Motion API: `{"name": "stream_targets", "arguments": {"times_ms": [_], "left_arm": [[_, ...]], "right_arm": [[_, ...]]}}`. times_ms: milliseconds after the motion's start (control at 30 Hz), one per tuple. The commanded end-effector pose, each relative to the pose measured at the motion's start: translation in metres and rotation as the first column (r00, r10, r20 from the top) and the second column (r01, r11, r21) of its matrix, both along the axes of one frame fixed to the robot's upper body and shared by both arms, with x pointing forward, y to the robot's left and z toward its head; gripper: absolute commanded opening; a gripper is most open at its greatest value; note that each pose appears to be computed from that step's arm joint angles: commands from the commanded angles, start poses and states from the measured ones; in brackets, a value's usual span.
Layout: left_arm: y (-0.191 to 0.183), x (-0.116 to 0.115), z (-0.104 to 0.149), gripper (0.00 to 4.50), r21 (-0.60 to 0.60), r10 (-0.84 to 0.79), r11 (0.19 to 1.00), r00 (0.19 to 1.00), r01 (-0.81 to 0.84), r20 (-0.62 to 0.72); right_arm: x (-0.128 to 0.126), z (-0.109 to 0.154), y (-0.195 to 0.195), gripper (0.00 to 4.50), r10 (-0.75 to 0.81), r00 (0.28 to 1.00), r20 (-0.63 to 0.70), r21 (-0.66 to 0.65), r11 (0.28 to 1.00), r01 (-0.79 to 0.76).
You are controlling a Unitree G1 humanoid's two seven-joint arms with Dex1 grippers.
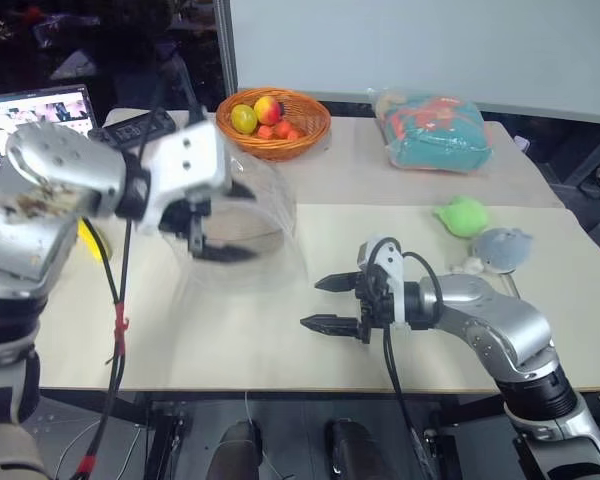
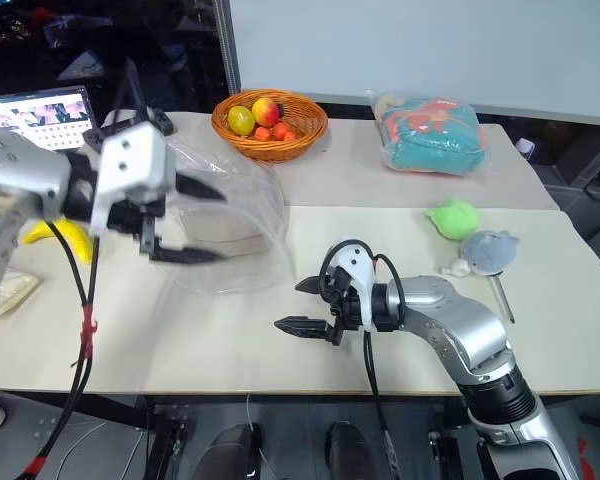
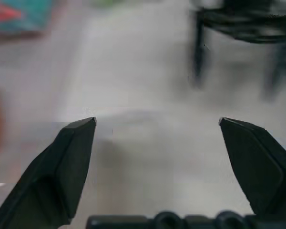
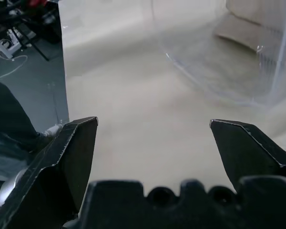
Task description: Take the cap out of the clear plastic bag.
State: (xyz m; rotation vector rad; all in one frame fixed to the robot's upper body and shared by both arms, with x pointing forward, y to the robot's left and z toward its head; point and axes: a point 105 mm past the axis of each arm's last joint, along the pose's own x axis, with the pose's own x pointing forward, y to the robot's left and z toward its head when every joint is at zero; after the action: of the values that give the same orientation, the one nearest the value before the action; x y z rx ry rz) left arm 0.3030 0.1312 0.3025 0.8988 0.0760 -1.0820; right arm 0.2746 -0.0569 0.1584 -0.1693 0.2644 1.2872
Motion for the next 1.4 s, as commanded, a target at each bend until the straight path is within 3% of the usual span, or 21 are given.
{"name": "stream_targets", "arguments": {"times_ms": [33, 367, 533, 633, 733, 967, 1000, 1167, 1300, 1400], "left_arm": [[0.005, 0.012, 0.011, 4.48, 0.038, 0.01, 0.999, 0.991, -0.015, 0.133], [0.022, 0.038, -0.024, 4.48, 0.213, -0.022, 0.977, 0.972, -0.03, 0.236], [0.013, 0.045, -0.019, 4.48, 0.182, -0.038, 0.983, 0.963, -0.012, 0.267], [0.01, 0.052, -0.018, 3.85, 0.177, -0.042, 0.984, 0.958, -0.009, 0.282], [0.009, 0.055, -0.021, 2.83, 0.185, -0.052, 0.983, 0.96, 0.0, 0.274], [0.011, 0.075, -0.032, 0.25, 0.141, -0.036, 0.99, 0.962, -0.002, 0.272], [0.012, 0.08, -0.035, 0.04, 0.144, -0.03, 0.99, 0.961, -0.01, 0.275], [-0.004, 0.104, -0.033, 0.04, -0.003, 0.038, 0.999, 0.964, -0.039, 0.261], [-0.025, 0.115, -0.048, 0.04, -0.019, 0.023, 1.0, 0.97, -0.018, 0.243], [-0.04, 0.118, -0.051, 0.04, -0.064, 0.021, 0.998, 0.976, -0.007, 0.217]], "right_arm": [[-0.001, 0.01, 0.005, 4.5, 0.021, 0.998, 0.052, 0.023, 0.999, -0.022], [-0.005, 0.017, 0.004, 4.5, 0.018, 0.997, 0.072, 0.033, 0.999, -0.02], [-0.002, 0.028, -0.001, 4.5, -0.037, 0.993, 0.11, 0.043, 0.999, 0.033], [0.009, 0.051, -0.013, 4.5, -0.161, 0.968, 0.191, 0.092, 0.985, 0.145], [0.02, 0.068, -0.032, 4.5, -0.288, 0.932, 0.221, 0.133, 0.955, 0.264], [0.005, 0.089, -0.054, 4.5, -0.341, 0.922, 0.185, 0.193, 0.932, 0.307], [0.004, 0.088, -0.052, 4.5, -0.345, 0.924, 0.163, 0.197, 0.929, 0.312], [-0.011, 0.068, -0.029, 4.5, -0.314, 0.947, 0.068, 0.118, 0.945, 0.305], [-0.014, 0.067, -0.001, 4.5, -0.224, 0.962, -0.154, 0.272, 0.927, 0.259], [-0.005, 0.064, 0.013, 4.5, -0.227, 0.938, -0.262, 0.311, 0.9, 0.305]]}}
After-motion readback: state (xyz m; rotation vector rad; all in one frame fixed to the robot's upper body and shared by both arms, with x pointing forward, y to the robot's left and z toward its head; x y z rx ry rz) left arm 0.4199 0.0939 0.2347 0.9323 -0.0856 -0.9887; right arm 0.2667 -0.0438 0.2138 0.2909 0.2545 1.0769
